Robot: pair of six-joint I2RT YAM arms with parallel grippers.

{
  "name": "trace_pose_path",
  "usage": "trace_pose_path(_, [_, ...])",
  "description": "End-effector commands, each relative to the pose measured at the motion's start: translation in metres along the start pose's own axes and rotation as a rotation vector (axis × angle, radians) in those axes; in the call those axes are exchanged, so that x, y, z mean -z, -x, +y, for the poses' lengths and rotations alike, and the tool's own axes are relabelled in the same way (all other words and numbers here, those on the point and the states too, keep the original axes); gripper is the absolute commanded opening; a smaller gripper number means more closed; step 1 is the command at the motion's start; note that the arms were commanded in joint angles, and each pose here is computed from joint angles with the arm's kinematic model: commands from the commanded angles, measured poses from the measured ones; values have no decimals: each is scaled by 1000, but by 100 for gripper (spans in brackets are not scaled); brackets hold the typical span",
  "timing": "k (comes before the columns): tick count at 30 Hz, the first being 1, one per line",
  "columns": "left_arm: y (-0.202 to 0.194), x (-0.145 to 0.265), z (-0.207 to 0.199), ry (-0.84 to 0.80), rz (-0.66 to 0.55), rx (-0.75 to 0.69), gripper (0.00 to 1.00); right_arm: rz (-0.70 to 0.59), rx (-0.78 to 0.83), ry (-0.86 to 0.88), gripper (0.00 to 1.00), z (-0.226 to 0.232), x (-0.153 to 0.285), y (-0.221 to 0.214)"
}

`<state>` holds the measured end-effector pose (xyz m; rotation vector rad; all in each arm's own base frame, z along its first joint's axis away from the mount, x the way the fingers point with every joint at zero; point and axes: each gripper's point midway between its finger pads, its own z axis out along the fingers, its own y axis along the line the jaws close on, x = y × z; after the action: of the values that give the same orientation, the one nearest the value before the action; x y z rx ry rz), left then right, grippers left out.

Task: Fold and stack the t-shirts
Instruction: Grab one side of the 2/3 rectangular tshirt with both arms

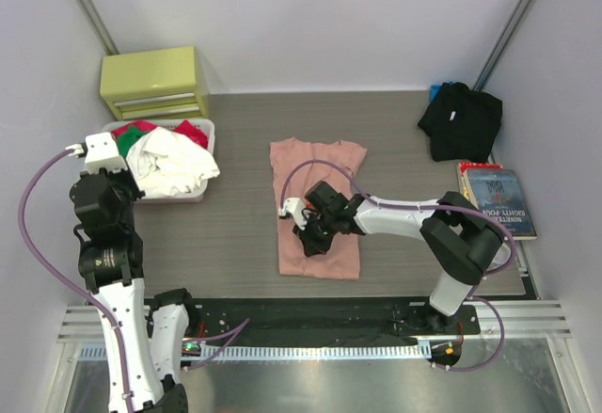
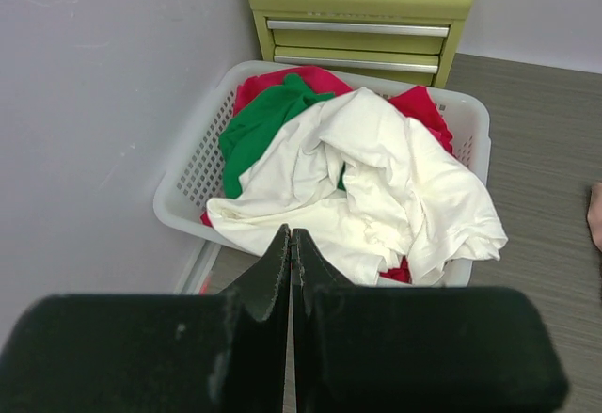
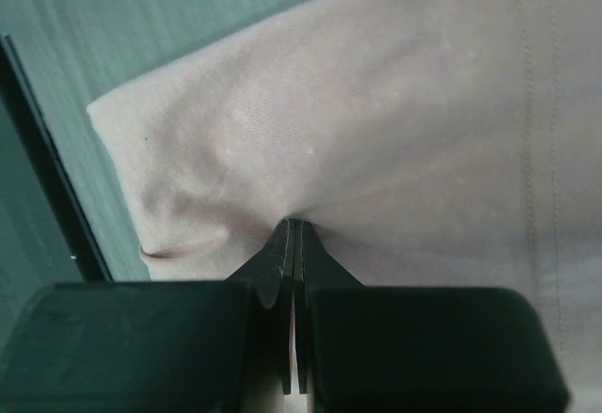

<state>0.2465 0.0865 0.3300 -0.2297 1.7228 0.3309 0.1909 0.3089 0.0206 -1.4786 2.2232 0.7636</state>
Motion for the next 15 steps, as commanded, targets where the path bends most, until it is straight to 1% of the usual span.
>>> trace_pose_path(1, [11, 1, 6, 22, -47, -9, 0, 35, 82, 83, 1, 36, -11, -8])
trace_pose_path(7, [16, 4, 9, 35, -61, -20, 1, 50, 124, 142, 1, 61, -15, -16])
trace_pose_path(11, [14, 4, 8, 33, -58, -20, 0, 47, 129, 162, 1, 65, -14, -18])
trace_pose_path(15, [10, 3, 4, 14, -51, -14, 0, 21, 161, 138, 1, 63, -9, -14])
